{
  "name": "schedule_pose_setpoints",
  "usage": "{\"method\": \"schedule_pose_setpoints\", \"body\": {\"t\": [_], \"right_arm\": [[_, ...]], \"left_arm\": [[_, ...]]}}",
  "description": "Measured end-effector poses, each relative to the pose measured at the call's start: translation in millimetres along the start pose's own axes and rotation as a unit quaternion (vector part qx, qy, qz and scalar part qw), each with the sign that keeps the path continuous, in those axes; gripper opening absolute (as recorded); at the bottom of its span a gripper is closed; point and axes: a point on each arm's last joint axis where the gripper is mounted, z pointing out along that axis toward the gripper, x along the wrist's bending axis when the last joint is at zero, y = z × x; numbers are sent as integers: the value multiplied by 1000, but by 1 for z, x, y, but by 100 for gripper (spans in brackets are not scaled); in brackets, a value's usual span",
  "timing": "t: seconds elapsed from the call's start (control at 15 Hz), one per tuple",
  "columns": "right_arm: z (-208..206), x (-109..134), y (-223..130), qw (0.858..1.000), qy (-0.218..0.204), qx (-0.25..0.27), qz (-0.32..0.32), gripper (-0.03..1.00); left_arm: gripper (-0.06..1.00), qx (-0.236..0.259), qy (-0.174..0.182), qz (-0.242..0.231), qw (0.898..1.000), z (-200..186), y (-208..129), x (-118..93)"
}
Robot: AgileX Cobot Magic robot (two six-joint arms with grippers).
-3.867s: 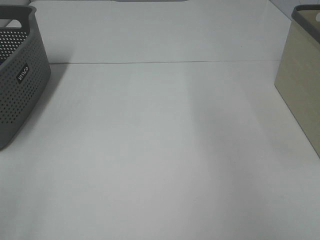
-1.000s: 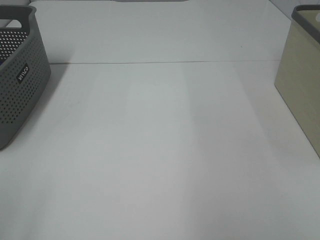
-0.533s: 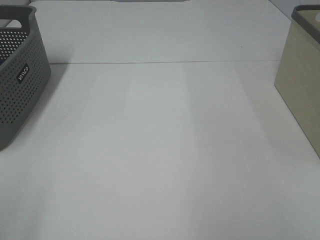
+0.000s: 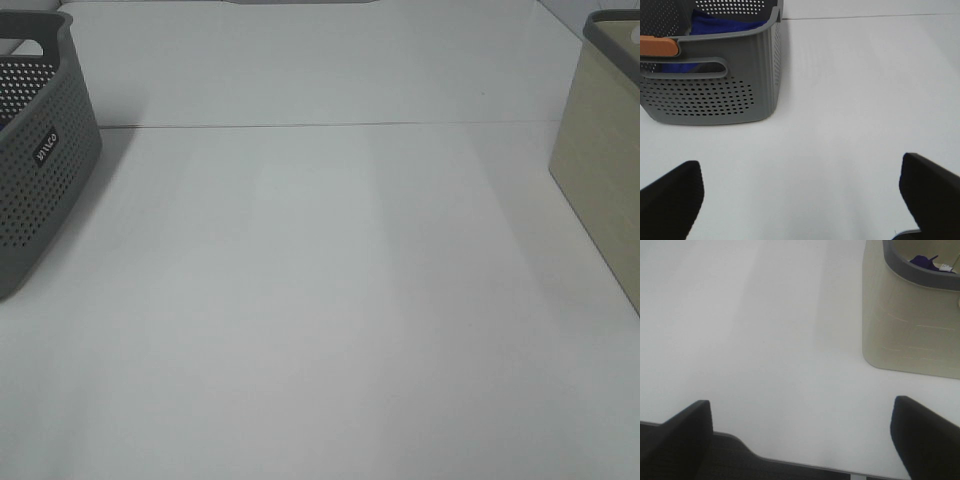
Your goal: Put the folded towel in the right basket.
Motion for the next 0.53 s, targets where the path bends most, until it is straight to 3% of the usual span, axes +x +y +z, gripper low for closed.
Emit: {"method": "schedule_pose_setpoints", "body": {"t": [0.33,0.53], "right_arm": [[19,0,-21,998,10,11,58,93],[28,-1,-23,998,34,1,44,93]], "left_arm": [[99,0,0,0,1000,0,0,0],[99,0,0,0,1000,0,0,0]]}}
